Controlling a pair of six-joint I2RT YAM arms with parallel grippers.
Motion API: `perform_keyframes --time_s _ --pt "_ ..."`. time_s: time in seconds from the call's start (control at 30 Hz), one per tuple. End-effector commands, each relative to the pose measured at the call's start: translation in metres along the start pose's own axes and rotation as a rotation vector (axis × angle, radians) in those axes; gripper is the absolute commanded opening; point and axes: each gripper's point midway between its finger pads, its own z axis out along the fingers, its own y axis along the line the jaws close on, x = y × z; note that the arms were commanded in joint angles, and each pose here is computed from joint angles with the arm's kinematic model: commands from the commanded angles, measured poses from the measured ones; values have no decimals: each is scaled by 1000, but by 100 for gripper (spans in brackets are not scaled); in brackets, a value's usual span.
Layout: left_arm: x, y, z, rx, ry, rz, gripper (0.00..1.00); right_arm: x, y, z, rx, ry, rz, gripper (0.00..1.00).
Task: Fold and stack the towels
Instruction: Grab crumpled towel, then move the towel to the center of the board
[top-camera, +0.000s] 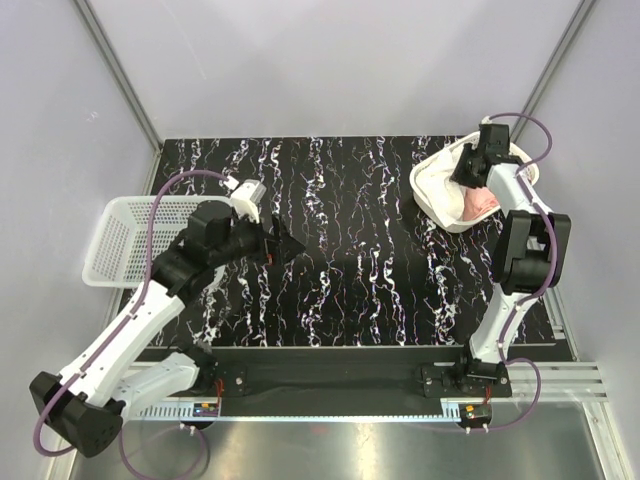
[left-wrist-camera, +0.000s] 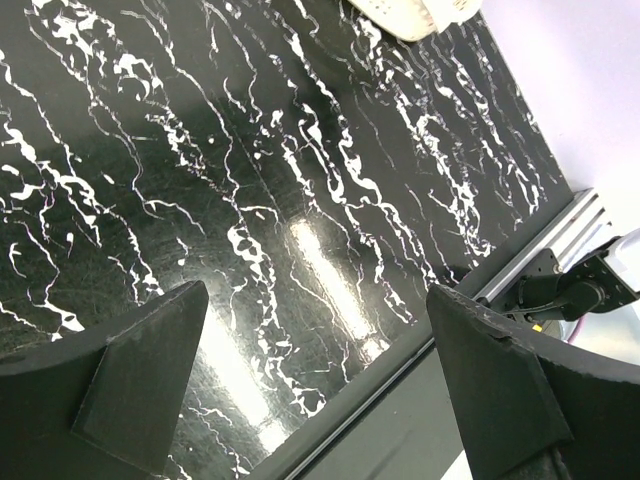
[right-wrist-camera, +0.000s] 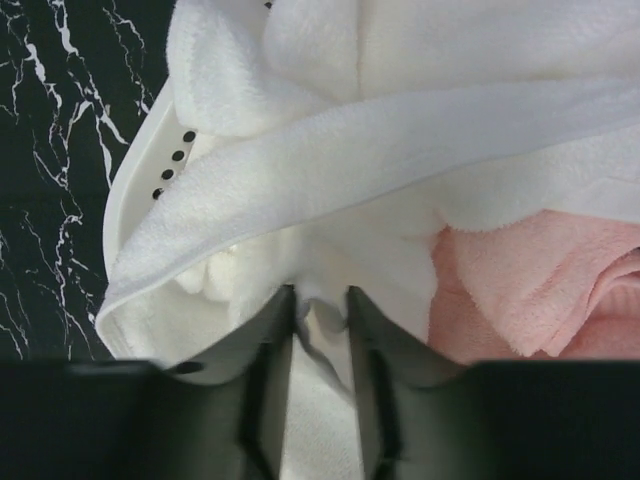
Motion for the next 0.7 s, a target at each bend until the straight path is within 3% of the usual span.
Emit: perform_keyframes --time_s 0.0,0.03,0.07,0.2,0.37,0.5,0.53,0.67 --pt "-25 -11 3 28 -56 25 99 -50 30 -21 -108 -109 -30 27" --pt "-27 -12 2 33 -61 26 99 -49 37 -28 -144 -84 -30 18" --pt "-31 -15 1 37 -67 29 99 -56 44 -39 -167 -94 -33 0" --pt "-40 -13 -3 1 -88 11 98 -93 88 -119 -343 -169 4 0" --pt "-54 -2 -10 -90 -124 -35 99 -90 128 -228 -537 -168 148 0" --pt "-68 -2 -20 -112 -147 -29 99 -45 177 -286 -754 -94 95 0" --pt "-70 1 -23 -134 -148 -33 99 -17 209 -305 -827 -38 35 0" --pt "-70 12 -31 -195 -144 -55 99 45 256 -364 -1004 54 -41 0"
